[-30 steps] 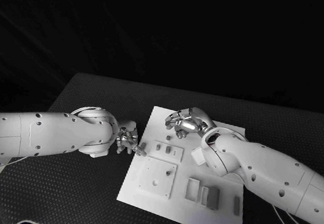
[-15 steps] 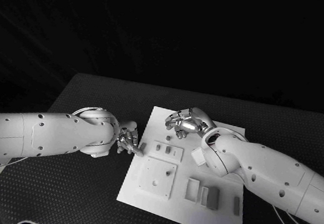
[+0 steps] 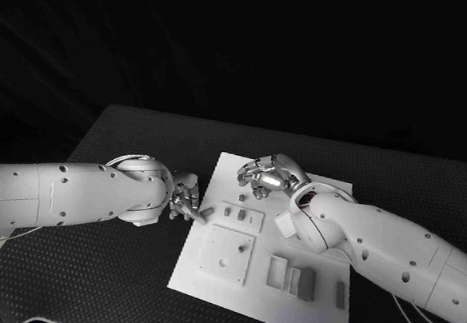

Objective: Assemble the parts on the task board

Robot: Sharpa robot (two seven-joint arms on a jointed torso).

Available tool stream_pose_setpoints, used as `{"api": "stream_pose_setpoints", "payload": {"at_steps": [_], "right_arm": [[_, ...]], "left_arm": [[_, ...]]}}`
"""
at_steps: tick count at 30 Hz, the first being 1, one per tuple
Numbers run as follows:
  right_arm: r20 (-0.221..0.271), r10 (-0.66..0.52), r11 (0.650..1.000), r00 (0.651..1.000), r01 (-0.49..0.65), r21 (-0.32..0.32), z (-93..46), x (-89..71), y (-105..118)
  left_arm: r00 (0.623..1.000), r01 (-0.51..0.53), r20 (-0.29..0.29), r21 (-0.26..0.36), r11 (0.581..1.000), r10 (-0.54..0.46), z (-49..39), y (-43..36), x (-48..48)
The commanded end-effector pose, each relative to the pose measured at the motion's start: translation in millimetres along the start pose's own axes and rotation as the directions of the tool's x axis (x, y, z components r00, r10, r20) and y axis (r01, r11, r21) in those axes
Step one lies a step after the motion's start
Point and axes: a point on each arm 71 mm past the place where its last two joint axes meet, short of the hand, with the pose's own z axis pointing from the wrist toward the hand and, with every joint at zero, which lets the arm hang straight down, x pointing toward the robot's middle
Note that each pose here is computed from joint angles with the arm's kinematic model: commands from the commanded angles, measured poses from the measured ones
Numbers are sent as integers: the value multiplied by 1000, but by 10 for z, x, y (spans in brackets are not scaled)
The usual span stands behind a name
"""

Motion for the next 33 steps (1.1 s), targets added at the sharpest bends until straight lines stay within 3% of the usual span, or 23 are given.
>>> {"api": "stream_pose_setpoints", "payload": {"at_steps": [1, 15, 28, 33], "right_arm": [[-18, -3, 1000, 1000, 3, -11, -3, 15, 9], [-25, -3, 1000, 1000, 3, -6, -5, 5, -6], [-28, -3, 1000, 1000, 3, 0, -8, -11, -23], [-31, -4, 1000, 1000, 4, 2, -11, -21, -34]], "left_arm": [[1000, -6, 3, -8, 1000, 6, 12, 13, 46], [999, 33, 9, 36, 999, -34, 1, -6, 42], [999, 54, 5, 47, 997, -54, -19, 49, 32], [997, 78, 15, 50, 996, -79, -44, 110, 13]]}}
